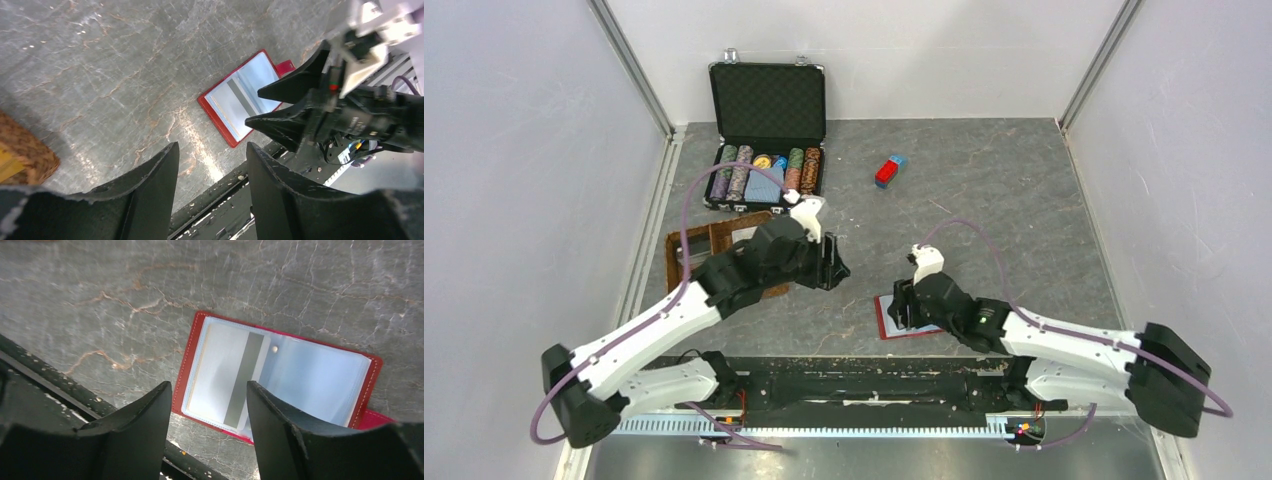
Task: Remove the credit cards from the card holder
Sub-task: Remove the credit card from the card holder.
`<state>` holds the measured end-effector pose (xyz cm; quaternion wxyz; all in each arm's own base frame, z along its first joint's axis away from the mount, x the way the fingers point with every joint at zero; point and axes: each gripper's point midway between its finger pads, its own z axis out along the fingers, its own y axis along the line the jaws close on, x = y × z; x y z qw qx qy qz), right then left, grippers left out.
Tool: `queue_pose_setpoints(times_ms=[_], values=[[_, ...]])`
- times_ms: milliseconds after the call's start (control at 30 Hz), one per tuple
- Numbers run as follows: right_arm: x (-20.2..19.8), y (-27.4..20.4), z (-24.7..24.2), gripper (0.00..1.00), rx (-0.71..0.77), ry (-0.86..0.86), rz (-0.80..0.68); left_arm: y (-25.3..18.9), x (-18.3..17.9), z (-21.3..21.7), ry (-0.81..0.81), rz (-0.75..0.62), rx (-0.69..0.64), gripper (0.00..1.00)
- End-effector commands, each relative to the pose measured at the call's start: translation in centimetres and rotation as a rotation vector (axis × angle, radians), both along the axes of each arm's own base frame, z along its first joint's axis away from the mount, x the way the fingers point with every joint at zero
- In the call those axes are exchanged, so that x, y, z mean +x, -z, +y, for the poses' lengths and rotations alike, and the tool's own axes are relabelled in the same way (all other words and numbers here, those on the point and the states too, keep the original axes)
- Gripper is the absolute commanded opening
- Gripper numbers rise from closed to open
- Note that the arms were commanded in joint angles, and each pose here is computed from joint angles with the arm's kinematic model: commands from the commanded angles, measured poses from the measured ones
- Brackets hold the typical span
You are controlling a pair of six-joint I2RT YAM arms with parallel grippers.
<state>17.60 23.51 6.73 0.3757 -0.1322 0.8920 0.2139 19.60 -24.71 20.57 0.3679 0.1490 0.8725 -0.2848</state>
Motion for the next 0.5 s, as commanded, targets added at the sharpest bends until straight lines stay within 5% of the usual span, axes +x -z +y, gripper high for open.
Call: queue_pose_setpoints(times_ms=[0,467], values=[[0.8,-0.4,0.8,0.63,-0.056,0.028,-0.034,-0.6,-0.9,3.1,0.001,-0.077,0.079,0.61],[0.3,2.4,1.9,0.69,-0.304,0.009,-0.024,0.0,-1.4,5.2,-0.018,-0.106,0.129,0.64]])
